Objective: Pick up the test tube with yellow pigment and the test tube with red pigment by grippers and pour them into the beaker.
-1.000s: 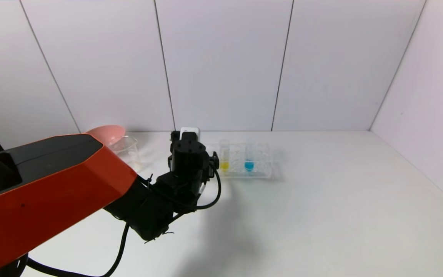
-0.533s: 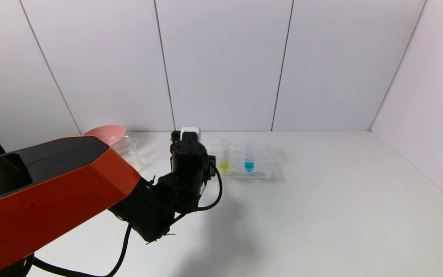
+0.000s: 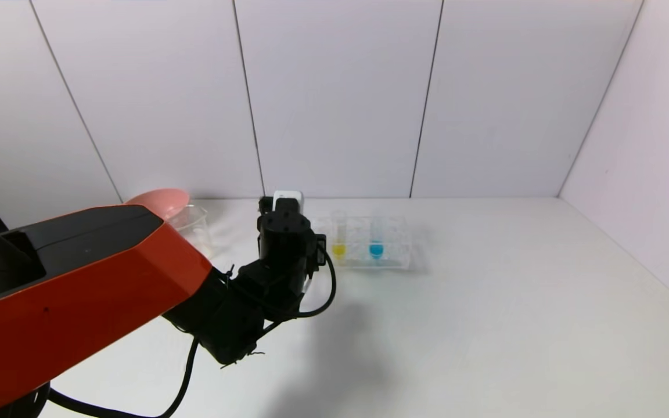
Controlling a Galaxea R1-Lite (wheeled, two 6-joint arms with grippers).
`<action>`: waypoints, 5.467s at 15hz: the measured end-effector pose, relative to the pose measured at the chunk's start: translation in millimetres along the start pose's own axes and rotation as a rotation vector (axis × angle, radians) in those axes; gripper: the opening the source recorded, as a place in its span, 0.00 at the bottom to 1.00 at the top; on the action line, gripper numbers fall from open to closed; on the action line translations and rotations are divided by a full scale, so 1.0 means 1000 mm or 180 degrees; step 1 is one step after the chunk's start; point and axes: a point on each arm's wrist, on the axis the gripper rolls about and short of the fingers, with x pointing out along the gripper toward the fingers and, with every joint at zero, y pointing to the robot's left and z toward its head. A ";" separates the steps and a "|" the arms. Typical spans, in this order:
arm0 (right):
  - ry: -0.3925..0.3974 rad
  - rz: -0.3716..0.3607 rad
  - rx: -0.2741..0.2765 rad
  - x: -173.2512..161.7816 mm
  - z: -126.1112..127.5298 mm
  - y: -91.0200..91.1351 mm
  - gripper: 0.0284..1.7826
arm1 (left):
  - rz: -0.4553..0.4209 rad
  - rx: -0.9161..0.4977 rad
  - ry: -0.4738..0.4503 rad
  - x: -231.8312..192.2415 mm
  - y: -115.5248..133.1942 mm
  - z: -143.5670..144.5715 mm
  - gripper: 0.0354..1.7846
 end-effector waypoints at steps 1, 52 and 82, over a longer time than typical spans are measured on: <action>0.0000 0.0000 0.0000 0.000 0.000 0.000 0.96 | -0.0004 0.0014 -0.0026 -0.001 0.000 0.003 0.22; 0.0000 0.0000 0.0000 0.000 0.000 0.000 0.96 | -0.1072 0.2467 0.2374 0.014 0.276 0.172 0.22; 0.0000 0.0001 0.0000 0.000 0.000 0.000 0.96 | 0.0160 0.4058 0.3288 0.038 0.189 0.146 0.22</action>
